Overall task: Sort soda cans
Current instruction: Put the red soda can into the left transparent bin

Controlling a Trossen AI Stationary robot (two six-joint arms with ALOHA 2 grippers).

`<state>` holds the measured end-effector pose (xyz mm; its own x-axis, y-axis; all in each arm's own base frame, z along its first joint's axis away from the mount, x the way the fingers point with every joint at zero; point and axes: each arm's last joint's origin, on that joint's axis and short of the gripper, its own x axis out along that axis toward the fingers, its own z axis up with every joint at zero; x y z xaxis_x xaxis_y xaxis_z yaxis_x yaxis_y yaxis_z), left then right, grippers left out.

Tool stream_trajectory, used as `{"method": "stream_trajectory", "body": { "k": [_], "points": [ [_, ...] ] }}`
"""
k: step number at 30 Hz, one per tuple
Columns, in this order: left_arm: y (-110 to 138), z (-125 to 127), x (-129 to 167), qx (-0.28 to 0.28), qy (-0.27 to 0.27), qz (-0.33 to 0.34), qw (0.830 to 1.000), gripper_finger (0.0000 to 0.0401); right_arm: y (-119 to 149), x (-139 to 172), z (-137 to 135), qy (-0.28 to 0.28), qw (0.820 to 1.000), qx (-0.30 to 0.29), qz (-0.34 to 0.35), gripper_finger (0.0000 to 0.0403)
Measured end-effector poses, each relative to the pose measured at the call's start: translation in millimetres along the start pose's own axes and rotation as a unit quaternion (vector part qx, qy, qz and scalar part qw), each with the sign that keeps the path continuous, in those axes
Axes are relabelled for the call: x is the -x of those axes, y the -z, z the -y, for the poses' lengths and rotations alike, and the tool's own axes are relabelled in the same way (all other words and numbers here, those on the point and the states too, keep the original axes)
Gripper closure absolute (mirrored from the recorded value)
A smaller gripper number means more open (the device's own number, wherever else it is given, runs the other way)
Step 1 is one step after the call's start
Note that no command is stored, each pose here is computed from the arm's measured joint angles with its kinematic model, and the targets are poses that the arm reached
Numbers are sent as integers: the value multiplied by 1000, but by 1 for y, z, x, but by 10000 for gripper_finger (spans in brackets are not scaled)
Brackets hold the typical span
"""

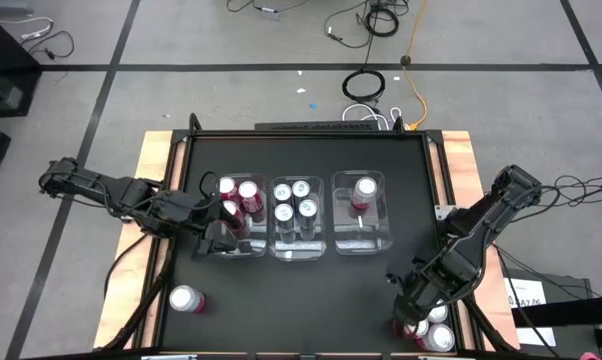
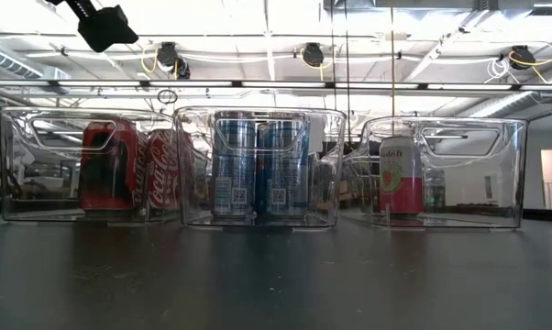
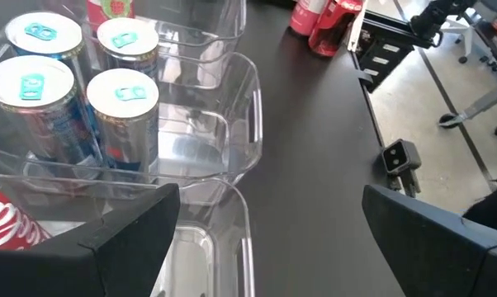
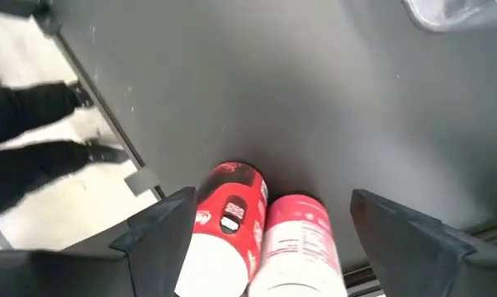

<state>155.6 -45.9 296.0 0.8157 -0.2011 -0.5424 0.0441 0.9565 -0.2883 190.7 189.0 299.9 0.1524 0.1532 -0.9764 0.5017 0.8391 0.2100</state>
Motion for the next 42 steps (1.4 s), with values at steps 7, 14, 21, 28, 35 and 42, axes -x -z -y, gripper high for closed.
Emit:
{"method": "stream_trajectory", "body": {
  "k": [7,14,21,28,35,42],
  "points": [
    [0,0,0,3,-5,2,1000,13,1,-2,-1,1,1000,18,-4,90],
    [0,0,0,4,-7,3,1000,13,6,-17,-13,0,998,41,-45,90],
    [0,-1,0,30,-8,2,1000,13,12,-21,-22,-24,998,32,-49,90],
    [0,-1,0,30,-9,0,1000,13,24,-32,-33,-27,997,26,-62,90],
    [0,-1,0,30,-9,0,1000,13,39,-55,-41,6,992,45,-117,90],
    [0,-1,0,30,-8,-1,1000,13,47,-58,-41,18,989,77,-121,90]
  ]
}}
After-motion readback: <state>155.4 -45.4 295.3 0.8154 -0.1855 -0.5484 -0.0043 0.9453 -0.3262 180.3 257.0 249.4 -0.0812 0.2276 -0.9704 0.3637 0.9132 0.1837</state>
